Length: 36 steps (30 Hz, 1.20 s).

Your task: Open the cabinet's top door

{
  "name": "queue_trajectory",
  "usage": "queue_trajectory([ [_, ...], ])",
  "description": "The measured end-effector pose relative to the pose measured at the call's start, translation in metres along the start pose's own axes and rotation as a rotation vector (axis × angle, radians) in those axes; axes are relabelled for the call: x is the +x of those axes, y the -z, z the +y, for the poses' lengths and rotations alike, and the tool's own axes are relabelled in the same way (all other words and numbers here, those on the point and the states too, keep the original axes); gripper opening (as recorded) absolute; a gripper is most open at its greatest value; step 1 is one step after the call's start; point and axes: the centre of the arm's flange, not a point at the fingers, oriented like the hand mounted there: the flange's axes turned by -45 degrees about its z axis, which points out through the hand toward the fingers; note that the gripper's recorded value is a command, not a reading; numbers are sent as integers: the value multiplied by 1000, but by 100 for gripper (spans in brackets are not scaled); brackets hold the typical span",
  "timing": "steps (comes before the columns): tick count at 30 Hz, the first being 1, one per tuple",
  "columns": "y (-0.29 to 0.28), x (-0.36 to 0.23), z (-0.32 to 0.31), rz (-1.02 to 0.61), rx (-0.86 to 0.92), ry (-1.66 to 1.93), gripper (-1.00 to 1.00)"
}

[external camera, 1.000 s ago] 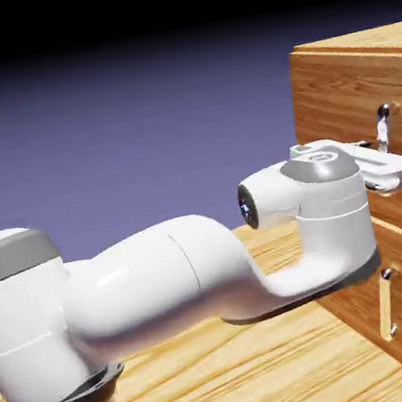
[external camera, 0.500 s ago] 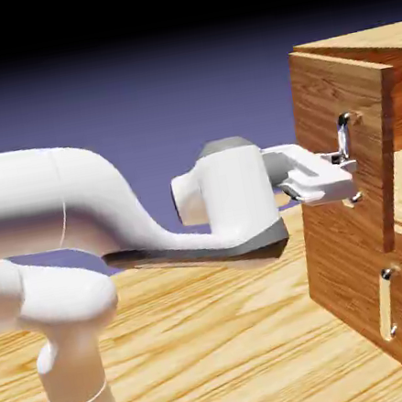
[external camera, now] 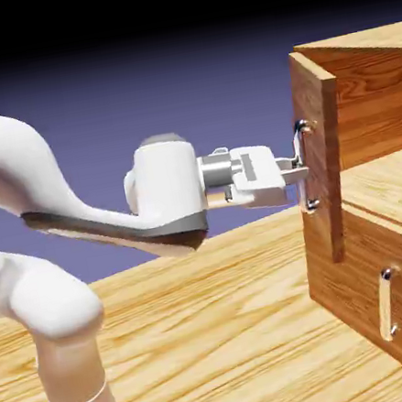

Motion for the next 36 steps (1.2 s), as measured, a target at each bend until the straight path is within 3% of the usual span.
queue_trajectory([
  [20,102,0,82,0,412,0,-100],
  [36,164,0,205,0,847,0,-100],
])
